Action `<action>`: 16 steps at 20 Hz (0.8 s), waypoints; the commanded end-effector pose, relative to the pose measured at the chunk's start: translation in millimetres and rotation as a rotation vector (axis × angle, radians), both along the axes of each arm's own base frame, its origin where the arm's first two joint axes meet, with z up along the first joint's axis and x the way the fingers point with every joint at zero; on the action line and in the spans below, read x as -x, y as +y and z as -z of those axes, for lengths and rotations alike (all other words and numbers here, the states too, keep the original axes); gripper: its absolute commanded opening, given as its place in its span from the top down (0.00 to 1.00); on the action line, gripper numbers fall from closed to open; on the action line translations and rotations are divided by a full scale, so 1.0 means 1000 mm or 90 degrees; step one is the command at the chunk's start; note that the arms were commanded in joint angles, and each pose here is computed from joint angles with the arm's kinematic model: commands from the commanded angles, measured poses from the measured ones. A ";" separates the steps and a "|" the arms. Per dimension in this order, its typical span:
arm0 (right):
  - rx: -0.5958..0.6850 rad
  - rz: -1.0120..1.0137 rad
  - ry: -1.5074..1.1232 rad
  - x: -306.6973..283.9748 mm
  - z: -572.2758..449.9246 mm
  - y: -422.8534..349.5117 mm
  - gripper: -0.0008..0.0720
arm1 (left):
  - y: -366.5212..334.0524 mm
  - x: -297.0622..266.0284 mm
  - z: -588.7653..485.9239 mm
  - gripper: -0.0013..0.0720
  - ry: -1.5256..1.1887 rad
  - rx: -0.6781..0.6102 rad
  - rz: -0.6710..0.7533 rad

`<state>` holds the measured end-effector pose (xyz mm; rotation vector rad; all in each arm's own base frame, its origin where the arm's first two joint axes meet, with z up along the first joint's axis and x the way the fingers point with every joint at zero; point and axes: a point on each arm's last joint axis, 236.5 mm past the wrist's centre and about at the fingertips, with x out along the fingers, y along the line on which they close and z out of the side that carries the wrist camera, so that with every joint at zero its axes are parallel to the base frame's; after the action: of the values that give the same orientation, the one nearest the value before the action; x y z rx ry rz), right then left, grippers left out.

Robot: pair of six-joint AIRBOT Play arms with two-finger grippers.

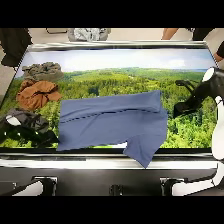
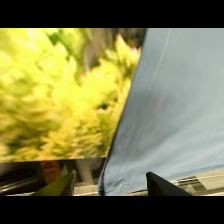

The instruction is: Fold the shirts.

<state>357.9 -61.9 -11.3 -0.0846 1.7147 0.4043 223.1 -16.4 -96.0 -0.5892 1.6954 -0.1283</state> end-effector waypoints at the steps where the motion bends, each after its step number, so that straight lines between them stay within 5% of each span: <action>1: -0.005 -0.004 0.016 0.015 0.006 0.003 0.23 | -0.012 0.009 0.015 0.27 -0.025 0.012 -0.027; 3: -0.002 -0.004 0.006 0.021 0.010 0.004 0.23 | -0.014 0.005 0.016 0.32 -0.035 0.018 -0.042; 5: -0.006 -0.016 0.014 0.043 0.024 0.008 0.23 | -0.016 0.005 0.017 0.50 -0.035 0.022 -0.048; 8: -0.041 -0.013 0.028 0.083 0.046 0.030 0.30 | -0.019 0.006 0.017 0.95 -0.033 0.024 -0.042; 16: -0.144 0.028 0.002 0.138 0.085 0.087 0.28 | -0.019 0.007 0.016 0.95 -0.037 0.026 -0.031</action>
<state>225.3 -1.2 -85.3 0.0233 1.7257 0.5295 216.8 -35.8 -111.9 -0.6623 1.6233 -0.1385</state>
